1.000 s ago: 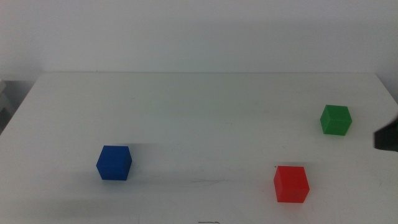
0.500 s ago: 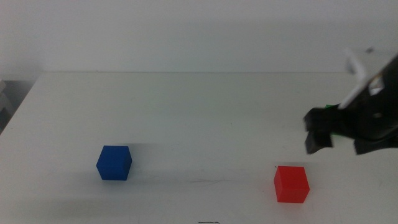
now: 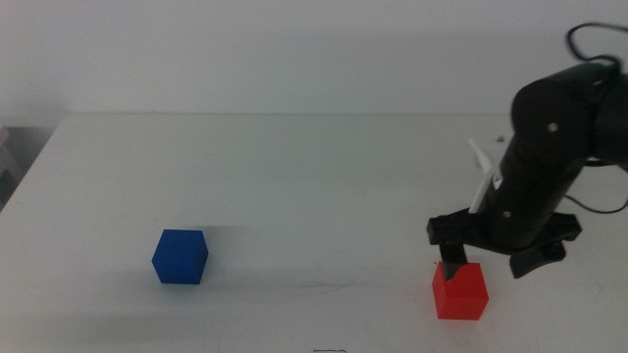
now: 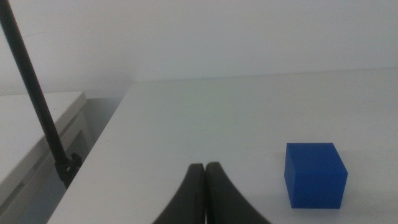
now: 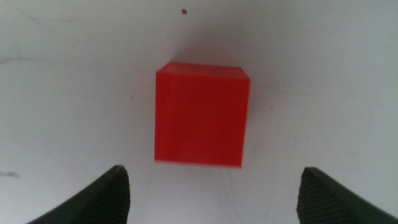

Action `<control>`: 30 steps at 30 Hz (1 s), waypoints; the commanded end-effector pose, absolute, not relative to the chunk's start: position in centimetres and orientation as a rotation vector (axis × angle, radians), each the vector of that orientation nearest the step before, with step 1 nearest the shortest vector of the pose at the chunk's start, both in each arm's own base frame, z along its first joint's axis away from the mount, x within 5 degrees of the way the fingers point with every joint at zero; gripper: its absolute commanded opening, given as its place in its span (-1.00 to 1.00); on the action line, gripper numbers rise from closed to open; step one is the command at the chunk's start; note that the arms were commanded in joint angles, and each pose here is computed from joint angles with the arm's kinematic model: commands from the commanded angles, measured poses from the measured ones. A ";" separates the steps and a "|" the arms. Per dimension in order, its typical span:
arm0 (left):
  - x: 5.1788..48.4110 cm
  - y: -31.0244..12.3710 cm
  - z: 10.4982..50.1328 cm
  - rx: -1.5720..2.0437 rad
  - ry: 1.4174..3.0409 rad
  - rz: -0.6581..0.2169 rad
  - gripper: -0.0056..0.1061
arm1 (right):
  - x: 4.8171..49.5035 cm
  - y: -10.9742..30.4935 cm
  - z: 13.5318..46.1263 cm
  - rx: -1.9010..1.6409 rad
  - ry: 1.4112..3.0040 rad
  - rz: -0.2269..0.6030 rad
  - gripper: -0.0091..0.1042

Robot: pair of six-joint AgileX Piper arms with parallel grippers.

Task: Stack red cubes first, then green, then blue cubes in a specific spot.

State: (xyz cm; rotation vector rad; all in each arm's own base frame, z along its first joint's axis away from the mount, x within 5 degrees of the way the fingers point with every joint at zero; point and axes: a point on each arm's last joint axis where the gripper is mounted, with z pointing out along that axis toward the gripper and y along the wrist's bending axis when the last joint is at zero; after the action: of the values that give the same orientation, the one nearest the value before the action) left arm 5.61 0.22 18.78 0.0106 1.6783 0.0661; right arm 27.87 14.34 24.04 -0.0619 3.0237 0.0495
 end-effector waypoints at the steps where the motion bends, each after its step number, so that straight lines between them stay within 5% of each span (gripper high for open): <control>1: 5.5 0.2 19.7 0.007 1.572 0.059 -0.93 | 28.4 14.7 25.1 -0.069 2.964 0.085 0.43; 20: 5.5 0.2 19.7 0.007 1.572 0.059 -0.93 | 30.7 15.8 20.5 -0.004 2.983 0.065 0.32; 25: 5.5 0.2 19.7 0.007 1.572 0.059 -0.93 | 30.8 15.8 20.1 0.016 2.989 0.062 -0.13; 30: 5.5 0.2 19.7 0.007 1.572 0.059 -0.93 | 30.7 15.8 20.4 0.033 3.002 0.053 -0.87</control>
State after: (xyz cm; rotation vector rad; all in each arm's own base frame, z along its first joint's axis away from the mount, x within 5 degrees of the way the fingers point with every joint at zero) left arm 5.61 0.22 18.78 0.0106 1.6783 0.0661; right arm 30.52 15.71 17.94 0.0382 3.0659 0.0197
